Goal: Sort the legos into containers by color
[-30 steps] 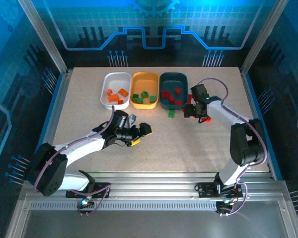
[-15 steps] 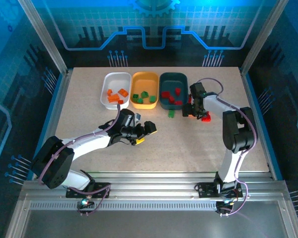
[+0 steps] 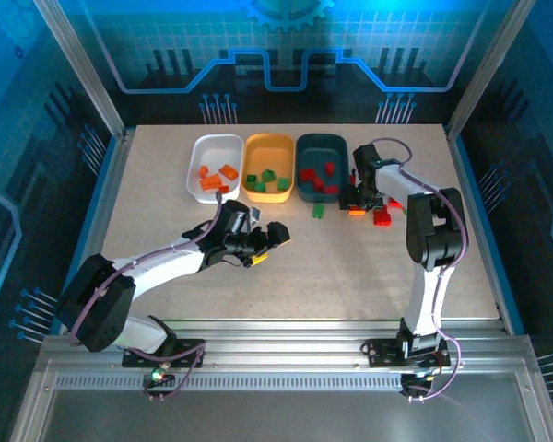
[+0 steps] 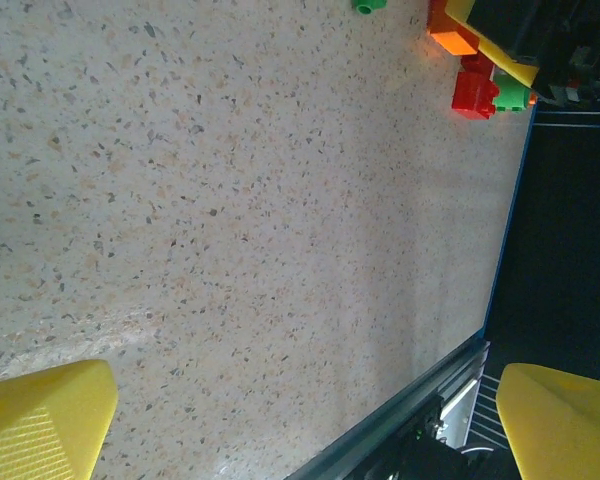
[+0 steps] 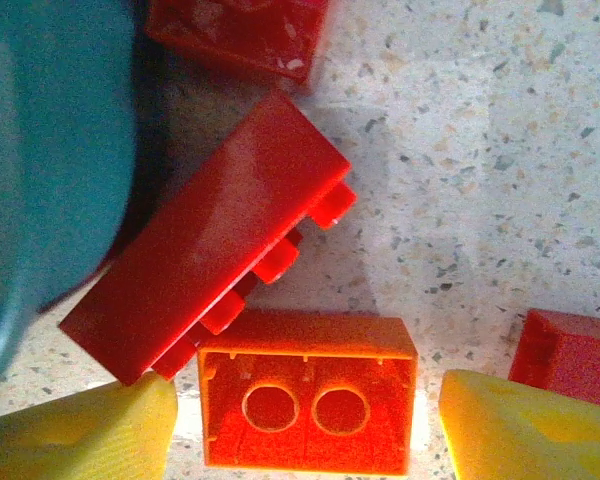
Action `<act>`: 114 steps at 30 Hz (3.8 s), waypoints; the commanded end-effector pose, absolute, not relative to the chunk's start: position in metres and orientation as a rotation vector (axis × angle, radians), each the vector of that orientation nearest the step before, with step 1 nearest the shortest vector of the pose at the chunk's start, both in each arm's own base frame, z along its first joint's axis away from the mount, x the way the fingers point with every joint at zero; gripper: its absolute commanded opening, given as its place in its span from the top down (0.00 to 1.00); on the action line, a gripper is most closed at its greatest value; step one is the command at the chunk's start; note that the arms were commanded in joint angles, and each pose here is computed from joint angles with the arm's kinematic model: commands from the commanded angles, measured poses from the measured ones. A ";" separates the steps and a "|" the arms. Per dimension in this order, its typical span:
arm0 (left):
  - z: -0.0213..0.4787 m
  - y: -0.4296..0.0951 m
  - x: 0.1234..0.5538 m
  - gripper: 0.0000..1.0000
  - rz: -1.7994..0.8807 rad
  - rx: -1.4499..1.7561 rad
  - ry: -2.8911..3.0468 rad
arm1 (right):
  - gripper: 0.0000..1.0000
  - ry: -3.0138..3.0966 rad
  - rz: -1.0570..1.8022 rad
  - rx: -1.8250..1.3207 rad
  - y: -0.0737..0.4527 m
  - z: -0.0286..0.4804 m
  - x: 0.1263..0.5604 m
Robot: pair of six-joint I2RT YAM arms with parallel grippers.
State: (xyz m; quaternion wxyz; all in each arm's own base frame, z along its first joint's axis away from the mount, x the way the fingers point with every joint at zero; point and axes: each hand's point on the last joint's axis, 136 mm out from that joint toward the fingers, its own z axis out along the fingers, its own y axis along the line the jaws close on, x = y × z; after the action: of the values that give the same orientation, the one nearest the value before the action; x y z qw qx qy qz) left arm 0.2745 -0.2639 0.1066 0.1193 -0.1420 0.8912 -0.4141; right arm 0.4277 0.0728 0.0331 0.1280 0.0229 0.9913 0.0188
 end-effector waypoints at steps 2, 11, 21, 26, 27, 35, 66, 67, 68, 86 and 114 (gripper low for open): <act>0.112 -0.259 0.269 0.01 -1.194 -0.410 2.591 | 0.31 2.942 0.064 0.079 0.064 0.024 0.418; 0.114 -0.260 0.270 0.01 -1.203 -0.409 2.587 | 0.42 2.928 0.196 0.158 0.059 0.021 0.412; 0.120 -0.254 0.268 0.01 -1.189 -0.389 2.571 | 0.51 2.872 0.157 0.198 0.052 0.037 0.405; 0.139 -0.202 0.293 0.01 -1.275 -0.625 2.421 | 0.50 2.809 0.146 0.198 0.050 0.067 0.397; 0.142 -0.182 0.298 0.01 -1.243 -0.694 2.386 | 0.51 2.800 0.135 0.198 0.049 0.071 0.394; 0.145 -0.068 0.282 0.01 -0.921 -1.031 2.203 | 0.52 2.706 0.087 0.074 0.088 0.110 0.373; 0.088 -0.075 0.293 0.01 -1.378 -1.208 2.288 | 0.42 2.307 0.292 -0.577 0.456 0.107 0.495; 0.088 -0.076 0.293 0.01 -1.388 -1.199 2.290 | 0.33 2.300 0.294 -0.574 0.456 0.110 0.496; 0.089 -0.077 0.293 0.01 -1.395 -1.188 2.291 | 0.28 2.292 0.301 -0.578 0.458 0.113 0.496; 0.129 -0.142 0.280 0.01 -1.311 -0.796 2.383 | 0.24 2.233 0.190 -0.345 0.309 0.237 0.431; 0.120 -0.292 0.300 0.01 -1.288 -0.391 2.598 | 0.23 2.636 -0.060 0.791 -0.061 0.083 0.341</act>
State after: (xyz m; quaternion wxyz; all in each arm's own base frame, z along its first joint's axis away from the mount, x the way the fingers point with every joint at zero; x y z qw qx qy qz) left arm 0.2945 -0.2891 0.1179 0.1038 -0.1267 0.8823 -0.4414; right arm 0.3307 -0.0584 0.0863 0.2057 0.2697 0.9399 -0.0394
